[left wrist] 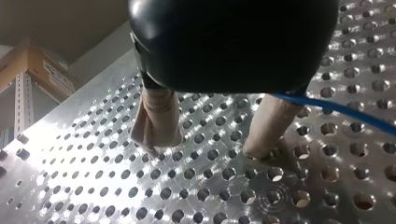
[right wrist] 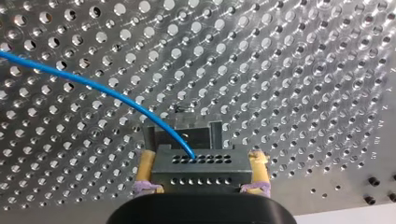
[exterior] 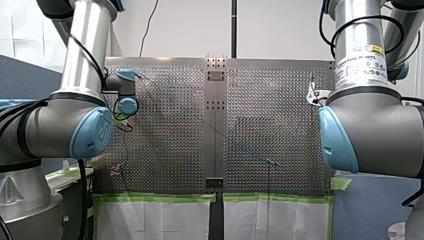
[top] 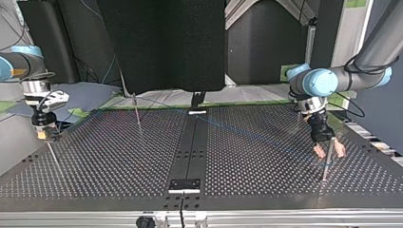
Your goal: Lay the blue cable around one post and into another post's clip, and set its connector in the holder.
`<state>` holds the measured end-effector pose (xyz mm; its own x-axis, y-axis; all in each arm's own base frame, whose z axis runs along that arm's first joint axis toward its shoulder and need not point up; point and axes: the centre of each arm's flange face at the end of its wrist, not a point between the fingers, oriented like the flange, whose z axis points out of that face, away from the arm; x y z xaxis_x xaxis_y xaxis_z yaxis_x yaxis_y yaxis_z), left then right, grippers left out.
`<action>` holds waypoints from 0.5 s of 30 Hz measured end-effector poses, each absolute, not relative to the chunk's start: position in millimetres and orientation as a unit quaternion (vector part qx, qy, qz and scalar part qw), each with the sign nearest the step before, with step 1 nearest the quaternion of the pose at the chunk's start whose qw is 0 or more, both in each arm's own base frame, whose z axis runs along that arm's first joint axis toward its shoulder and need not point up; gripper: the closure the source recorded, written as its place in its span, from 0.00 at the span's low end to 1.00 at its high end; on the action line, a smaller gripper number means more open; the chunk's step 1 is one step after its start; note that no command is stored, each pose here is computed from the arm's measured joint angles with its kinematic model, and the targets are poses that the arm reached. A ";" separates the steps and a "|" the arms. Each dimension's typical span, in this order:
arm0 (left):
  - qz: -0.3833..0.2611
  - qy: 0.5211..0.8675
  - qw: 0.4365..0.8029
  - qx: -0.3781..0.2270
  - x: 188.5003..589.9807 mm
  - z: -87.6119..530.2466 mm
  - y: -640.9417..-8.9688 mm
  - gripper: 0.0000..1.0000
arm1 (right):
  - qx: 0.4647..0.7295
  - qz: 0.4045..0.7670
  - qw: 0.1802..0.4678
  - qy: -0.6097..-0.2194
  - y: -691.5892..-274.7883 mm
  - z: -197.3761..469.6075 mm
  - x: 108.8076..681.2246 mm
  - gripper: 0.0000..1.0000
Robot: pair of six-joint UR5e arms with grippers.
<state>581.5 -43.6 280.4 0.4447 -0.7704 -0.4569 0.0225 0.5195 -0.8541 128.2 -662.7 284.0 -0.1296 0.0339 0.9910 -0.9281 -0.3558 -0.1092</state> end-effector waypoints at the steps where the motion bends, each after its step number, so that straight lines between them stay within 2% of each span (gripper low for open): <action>1: -0.266 0.455 0.744 -0.411 581.5 280.3 -43.6 0.00 | 0.537 0.625 0.384 -0.418 -663.4 282.7 128.5 1.00; 15: -0.265 0.456 0.743 -0.411 581.2 279.9 -43.7 0.00 | 0.542 0.624 0.380 -0.416 -669.9 277.6 131.7 1.00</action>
